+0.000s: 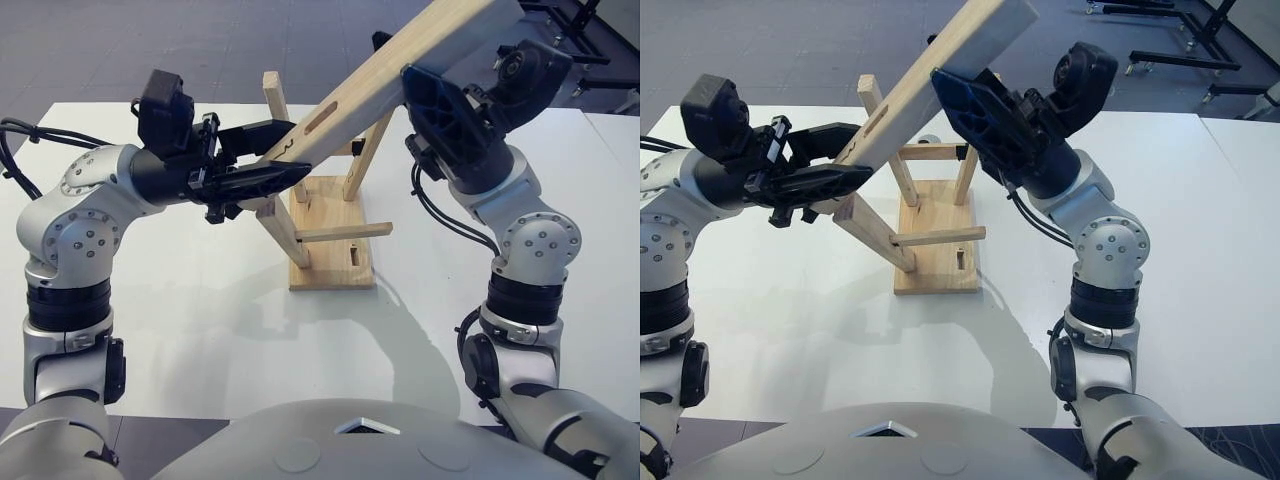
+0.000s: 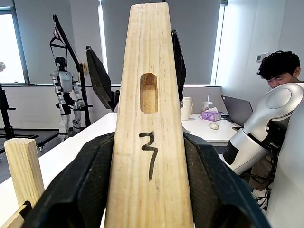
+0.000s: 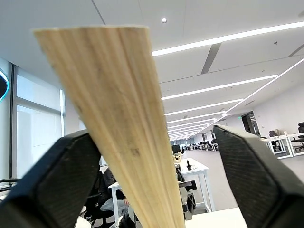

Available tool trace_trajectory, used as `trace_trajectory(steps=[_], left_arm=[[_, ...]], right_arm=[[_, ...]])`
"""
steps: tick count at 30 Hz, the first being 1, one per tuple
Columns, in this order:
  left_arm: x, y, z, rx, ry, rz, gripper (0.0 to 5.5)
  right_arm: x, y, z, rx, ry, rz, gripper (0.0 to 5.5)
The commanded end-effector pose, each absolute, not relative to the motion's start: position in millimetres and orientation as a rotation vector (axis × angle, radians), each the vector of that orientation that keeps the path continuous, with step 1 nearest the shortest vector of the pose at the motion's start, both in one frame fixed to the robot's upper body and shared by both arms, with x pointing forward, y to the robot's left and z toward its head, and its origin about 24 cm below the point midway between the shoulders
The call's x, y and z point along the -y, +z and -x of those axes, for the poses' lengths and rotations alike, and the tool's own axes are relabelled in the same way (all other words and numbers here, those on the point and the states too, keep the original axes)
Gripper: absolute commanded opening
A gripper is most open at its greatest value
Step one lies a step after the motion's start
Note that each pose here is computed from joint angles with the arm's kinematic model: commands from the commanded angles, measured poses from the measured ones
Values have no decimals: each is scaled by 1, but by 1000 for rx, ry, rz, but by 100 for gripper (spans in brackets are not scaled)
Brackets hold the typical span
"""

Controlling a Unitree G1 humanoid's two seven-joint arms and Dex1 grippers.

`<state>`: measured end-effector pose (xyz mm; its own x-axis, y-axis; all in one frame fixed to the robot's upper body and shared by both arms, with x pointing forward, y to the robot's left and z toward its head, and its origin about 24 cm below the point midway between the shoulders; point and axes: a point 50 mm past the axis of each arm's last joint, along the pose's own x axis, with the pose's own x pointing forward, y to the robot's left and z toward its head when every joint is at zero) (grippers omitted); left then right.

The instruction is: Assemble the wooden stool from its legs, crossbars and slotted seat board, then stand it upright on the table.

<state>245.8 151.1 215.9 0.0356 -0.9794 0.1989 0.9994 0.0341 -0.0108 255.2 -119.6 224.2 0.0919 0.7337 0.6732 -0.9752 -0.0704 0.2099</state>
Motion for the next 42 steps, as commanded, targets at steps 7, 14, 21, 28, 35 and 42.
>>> trace_trajectory(steps=[7,14,21,28,35,42], left_arm=[[-148,200,-251,24,-1543,129,206],[-153,202,-266,32,-1422,147,274],[-162,211,-273,72,-1335,153,337],[-179,221,-272,127,-1257,128,337],[-193,223,-263,184,-1148,121,337],[-194,229,-254,266,-1071,163,337]], right_arm=[[125,233,-256,469,1458,-760,234],[129,236,-258,516,1415,-733,208],[135,240,-261,557,1369,-724,208],[181,246,-266,605,1217,-594,207],[230,224,-269,445,1117,-478,206],[249,166,-270,235,1054,-441,206]])
